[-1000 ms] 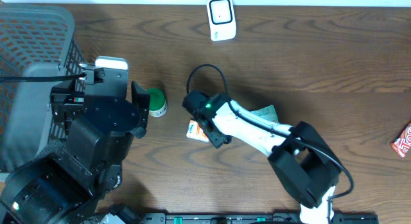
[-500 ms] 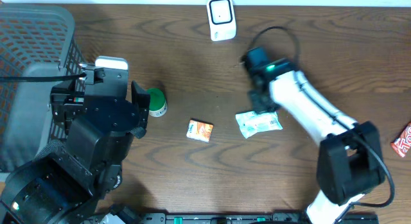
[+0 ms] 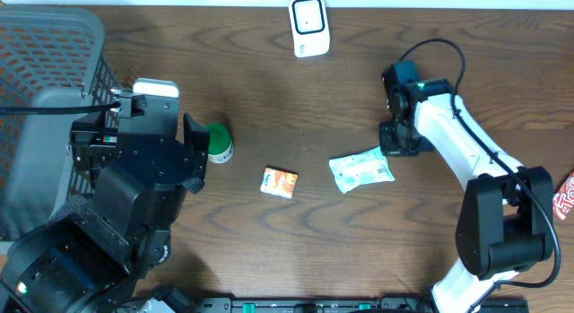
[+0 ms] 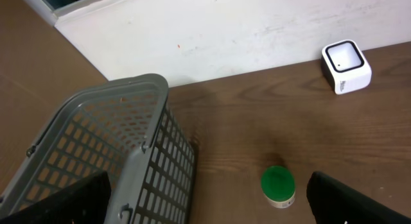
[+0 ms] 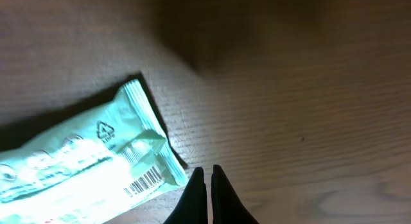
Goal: Scan the item barcode
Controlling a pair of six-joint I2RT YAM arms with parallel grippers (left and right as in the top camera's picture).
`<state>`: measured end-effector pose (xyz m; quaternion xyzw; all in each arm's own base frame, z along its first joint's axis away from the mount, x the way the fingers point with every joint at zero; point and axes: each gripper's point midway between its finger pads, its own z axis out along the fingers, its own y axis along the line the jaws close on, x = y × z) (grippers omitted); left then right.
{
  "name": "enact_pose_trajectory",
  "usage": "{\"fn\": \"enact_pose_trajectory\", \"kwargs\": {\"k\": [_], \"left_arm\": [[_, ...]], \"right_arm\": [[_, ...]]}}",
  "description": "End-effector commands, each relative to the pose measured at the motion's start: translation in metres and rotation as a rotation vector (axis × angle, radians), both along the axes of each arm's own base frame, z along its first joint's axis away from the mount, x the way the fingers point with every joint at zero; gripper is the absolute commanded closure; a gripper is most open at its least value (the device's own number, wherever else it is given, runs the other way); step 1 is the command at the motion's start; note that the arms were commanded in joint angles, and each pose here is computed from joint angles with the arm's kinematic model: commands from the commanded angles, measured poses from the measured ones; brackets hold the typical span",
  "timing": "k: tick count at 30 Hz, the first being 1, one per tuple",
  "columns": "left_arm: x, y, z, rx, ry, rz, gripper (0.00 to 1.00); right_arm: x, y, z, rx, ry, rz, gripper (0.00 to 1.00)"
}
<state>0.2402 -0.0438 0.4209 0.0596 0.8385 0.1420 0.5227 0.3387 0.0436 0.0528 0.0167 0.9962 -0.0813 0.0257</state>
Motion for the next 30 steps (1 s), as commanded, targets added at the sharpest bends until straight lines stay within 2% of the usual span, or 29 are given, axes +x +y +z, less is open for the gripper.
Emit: {"fn": "enact_pose_trajectory", "kwargs": {"k": [1, 11, 22, 27, 30], "left_arm": [[0.0, 0.004, 0.003, 0.012, -0.009, 0.017, 0.02], [0.0, 0.004, 0.003, 0.012, -0.009, 0.017, 0.02], [0.0, 0.004, 0.003, 0.012, -0.009, 0.017, 0.02], [0.0, 0.004, 0.003, 0.012, -0.009, 0.017, 0.02], [0.0, 0.004, 0.003, 0.012, -0.009, 0.017, 0.02]], "right_arm": [[-0.011, 0.0, -0.014, 0.011, 0.039, -0.024, 0.98], [-0.041, 0.016, -0.041, 0.102, 0.122, -0.013, 0.99], [-0.069, 0.065, -0.037, 0.321, 0.244, 0.005, 0.99], [-0.063, 0.059, -0.04, 0.224, 0.2, 0.026, 0.99], [-0.06, 0.066, -0.039, 0.258, 0.189, 0.027, 0.99]]}}
